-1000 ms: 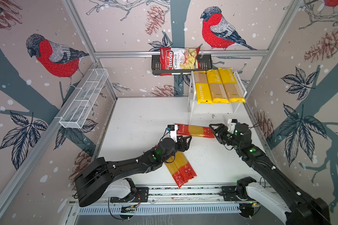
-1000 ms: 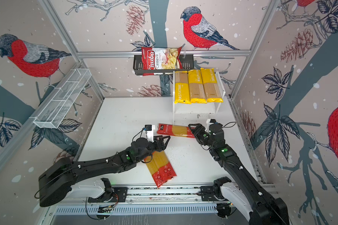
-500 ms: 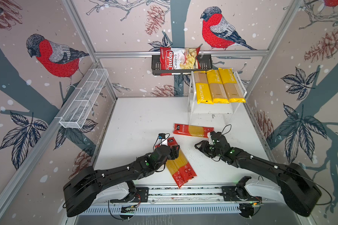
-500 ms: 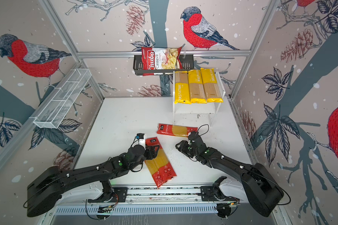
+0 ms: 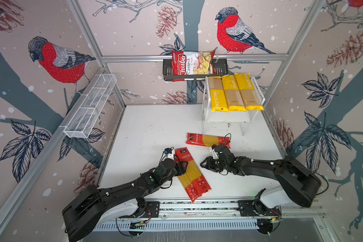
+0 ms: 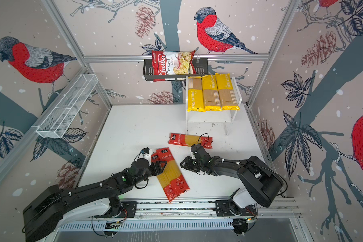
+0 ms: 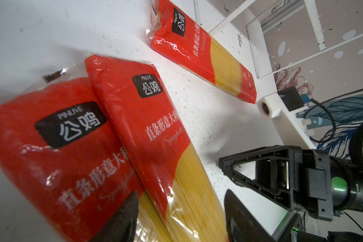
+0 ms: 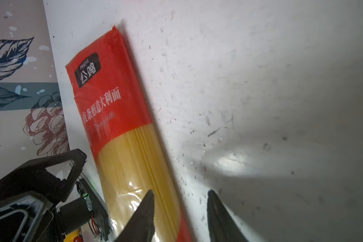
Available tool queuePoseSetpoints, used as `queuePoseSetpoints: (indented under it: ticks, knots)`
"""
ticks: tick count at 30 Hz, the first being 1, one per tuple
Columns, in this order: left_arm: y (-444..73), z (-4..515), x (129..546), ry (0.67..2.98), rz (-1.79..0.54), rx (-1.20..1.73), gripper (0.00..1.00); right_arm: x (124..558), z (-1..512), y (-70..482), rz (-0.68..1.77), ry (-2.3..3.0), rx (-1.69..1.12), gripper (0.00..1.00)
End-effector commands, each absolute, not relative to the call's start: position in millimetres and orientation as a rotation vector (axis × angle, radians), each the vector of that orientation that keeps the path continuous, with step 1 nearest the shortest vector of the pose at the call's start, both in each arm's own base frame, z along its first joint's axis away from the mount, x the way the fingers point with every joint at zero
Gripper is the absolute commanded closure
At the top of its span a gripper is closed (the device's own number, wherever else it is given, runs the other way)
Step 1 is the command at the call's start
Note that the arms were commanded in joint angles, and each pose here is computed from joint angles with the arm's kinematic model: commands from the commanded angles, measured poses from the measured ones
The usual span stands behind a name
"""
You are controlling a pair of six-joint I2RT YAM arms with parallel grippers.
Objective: Place and organize the pasta boxes and bags onto the shelf
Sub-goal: 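Lower both grippers onto the red spaghetti pack in the pile, then close both grippers on the red spaghetti pack's two ends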
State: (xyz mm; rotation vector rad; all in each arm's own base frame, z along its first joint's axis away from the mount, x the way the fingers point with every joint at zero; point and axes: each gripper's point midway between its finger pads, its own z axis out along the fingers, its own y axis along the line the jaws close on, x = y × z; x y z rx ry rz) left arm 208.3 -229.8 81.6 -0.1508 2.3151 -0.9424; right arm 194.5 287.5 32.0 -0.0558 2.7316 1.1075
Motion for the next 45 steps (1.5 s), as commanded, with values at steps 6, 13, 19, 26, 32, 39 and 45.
queuePoseSetpoints:
  ticks: [6,13,19,26,32,39,45]
  knots:
    - [-213.6,74.3,199.3,2.431,-0.854,-0.204,0.36,179.0,37.8,330.3,1.358,2.709,-0.222,0.59]
    - [-207.3,68.3,201.9,2.44,-0.884,-0.218,0.36,179.2,48.3,355.9,1.537,2.662,-0.192,0.73]
    - [-204.1,67.9,209.2,2.41,-0.926,-0.238,0.36,178.9,56.9,365.2,1.596,2.625,-0.183,0.82]
    - [-201.3,85.9,220.6,2.359,-0.935,-0.217,0.37,183.7,69.2,375.3,1.611,2.541,-0.198,0.92]
    - [-197.7,104.1,226.1,2.289,-0.938,-0.222,0.36,192.9,97.1,371.9,1.598,2.406,-0.226,0.97]
    - [-202.6,124.1,233.4,2.254,-0.941,-0.197,0.36,221.3,125.7,348.5,1.526,2.26,-0.137,0.99]
    - [-208.2,117.8,232.6,2.246,-1.001,-0.219,0.36,243.7,122.0,310.0,1.387,2.207,0.03,1.0]
